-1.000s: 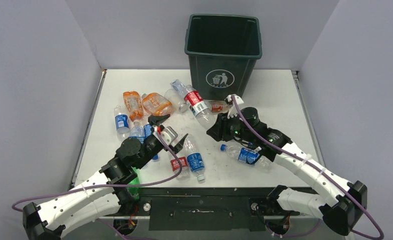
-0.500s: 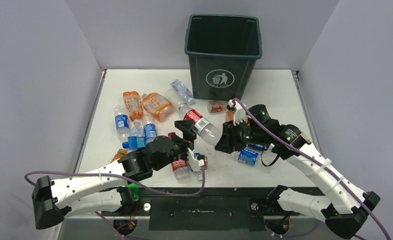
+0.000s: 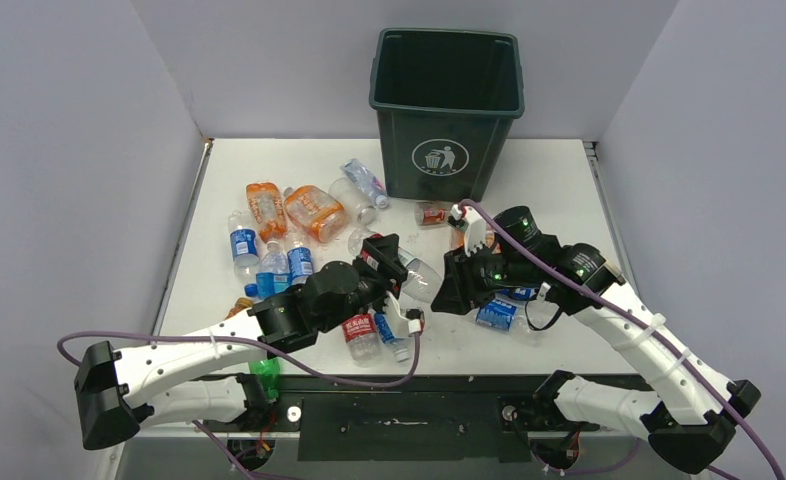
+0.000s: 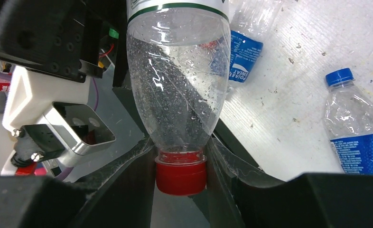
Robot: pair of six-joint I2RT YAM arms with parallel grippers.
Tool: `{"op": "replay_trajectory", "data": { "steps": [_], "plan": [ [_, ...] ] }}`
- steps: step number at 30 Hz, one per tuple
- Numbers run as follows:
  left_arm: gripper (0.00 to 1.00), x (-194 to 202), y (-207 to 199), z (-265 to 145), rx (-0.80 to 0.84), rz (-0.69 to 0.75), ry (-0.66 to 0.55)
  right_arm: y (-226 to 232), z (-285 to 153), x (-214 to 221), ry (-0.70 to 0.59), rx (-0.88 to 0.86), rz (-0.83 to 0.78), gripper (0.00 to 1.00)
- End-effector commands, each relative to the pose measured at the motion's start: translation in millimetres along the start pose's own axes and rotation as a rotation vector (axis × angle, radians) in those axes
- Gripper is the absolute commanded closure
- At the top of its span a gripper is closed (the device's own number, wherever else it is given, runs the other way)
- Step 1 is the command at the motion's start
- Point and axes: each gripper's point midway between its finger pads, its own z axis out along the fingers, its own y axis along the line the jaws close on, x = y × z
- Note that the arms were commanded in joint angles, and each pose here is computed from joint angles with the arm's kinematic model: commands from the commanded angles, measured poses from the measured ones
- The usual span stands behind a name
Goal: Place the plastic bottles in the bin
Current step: Pick up the plastic bottle at the center of the board.
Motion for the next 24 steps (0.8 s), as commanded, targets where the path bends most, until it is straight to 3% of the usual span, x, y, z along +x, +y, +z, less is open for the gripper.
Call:
{"op": "replay_trajectory", "data": {
  "steps": [1,5,6,10,13,16,21,24],
  "plan": [
    [0.36,-13,18,-2,-0.033,-0.005,-0.047,15,-8,-11,-0.027,-0.053,-0.038,0.95],
    [0.58,-15,15,-1,-0.033,-0.014,-0.056,18,-10,-14,-0.036,-0.063,-0.040,0.95],
    [0.61,-16,16,-2,-0.039,-0.022,-0.060,19,-11,-15,-0.038,-0.064,-0.040,0.88],
    [0.68,-21,22,-6,-0.088,-0.121,-0.097,30,-20,-27,-0.091,-0.104,-0.079,0.22],
    [0.68,-30,24,-14,-0.110,-0.246,-0.166,38,-35,-48,-0.211,-0.098,-0.116,0.01],
    [0.68,-36,20,-22,-0.095,-0.380,-0.208,49,-60,-83,-0.424,-0.094,-0.136,0.10],
    [0.64,-57,19,-48,-0.030,-0.709,-0.354,59,-135,-132,-0.932,-0.063,-0.194,0.10],
    [0.62,-64,28,-64,-0.011,-0.890,-0.443,58,-159,-135,-1.056,-0.034,-0.245,0.10]
  ]
}}
